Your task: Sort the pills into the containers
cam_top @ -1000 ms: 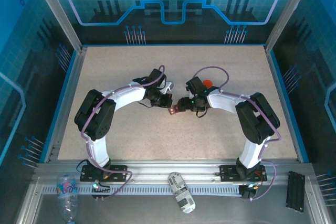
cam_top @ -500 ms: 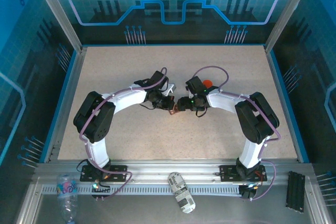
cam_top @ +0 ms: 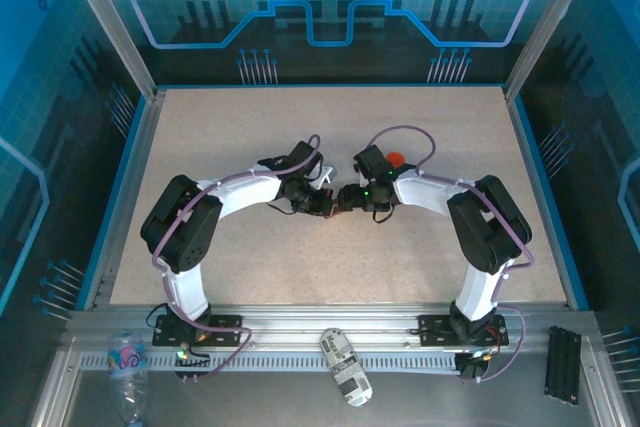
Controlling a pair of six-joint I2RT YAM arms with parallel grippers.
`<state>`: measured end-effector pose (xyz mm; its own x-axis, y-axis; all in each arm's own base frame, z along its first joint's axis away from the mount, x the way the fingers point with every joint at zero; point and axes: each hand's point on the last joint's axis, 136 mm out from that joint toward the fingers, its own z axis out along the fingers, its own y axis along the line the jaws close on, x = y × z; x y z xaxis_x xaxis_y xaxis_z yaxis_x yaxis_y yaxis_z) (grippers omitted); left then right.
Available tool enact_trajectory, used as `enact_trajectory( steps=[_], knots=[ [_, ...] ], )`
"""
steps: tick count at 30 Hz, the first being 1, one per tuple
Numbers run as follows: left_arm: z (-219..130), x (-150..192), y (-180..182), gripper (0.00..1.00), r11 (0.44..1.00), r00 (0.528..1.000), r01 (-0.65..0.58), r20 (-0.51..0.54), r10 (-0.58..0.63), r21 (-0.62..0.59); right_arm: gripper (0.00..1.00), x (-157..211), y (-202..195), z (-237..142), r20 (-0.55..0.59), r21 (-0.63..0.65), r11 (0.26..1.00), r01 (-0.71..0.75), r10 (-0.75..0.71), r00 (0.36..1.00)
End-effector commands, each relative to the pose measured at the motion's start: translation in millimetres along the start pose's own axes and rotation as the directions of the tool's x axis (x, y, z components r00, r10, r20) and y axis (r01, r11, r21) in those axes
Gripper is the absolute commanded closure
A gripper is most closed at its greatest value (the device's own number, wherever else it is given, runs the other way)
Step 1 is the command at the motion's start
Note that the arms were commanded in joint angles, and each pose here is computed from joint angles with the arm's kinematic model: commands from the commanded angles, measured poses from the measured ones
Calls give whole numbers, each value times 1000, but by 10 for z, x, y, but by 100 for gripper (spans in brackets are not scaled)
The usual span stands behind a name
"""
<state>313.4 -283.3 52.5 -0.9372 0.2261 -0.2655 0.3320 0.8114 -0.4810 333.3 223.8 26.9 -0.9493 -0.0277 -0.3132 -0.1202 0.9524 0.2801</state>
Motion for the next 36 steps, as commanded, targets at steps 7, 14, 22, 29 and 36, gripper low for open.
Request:
enact_trajectory(
  steps=[7, 14, 22, 29, 36],
  knots=[
    [81, 71, 14, 100, 1000, 1000, 15, -24, -15, -1, 24, 168, -71, 124, -64, 41, 999, -8, 11, 998],
    [156, 132, 76, 100, 1000, 999, 18, -44, -19, -20, 24, 172, -79, 130, -66, 42, 999, -9, 12, 998],
    [193, 150, 151, 100, 997, 998, 3, -56, -8, -73, 24, 170, -78, 135, -67, 43, 999, -11, 14, 998],
    [220, 162, 212, 100, 994, 998, 6, -63, -12, -105, 24, 182, -85, 144, -70, 45, 999, -11, 14, 997],
    [149, 80, 158, 100, 995, 999, -6, -41, 2, -101, 24, 149, -61, 134, -68, 40, 999, -6, 9, 998]
  ],
)
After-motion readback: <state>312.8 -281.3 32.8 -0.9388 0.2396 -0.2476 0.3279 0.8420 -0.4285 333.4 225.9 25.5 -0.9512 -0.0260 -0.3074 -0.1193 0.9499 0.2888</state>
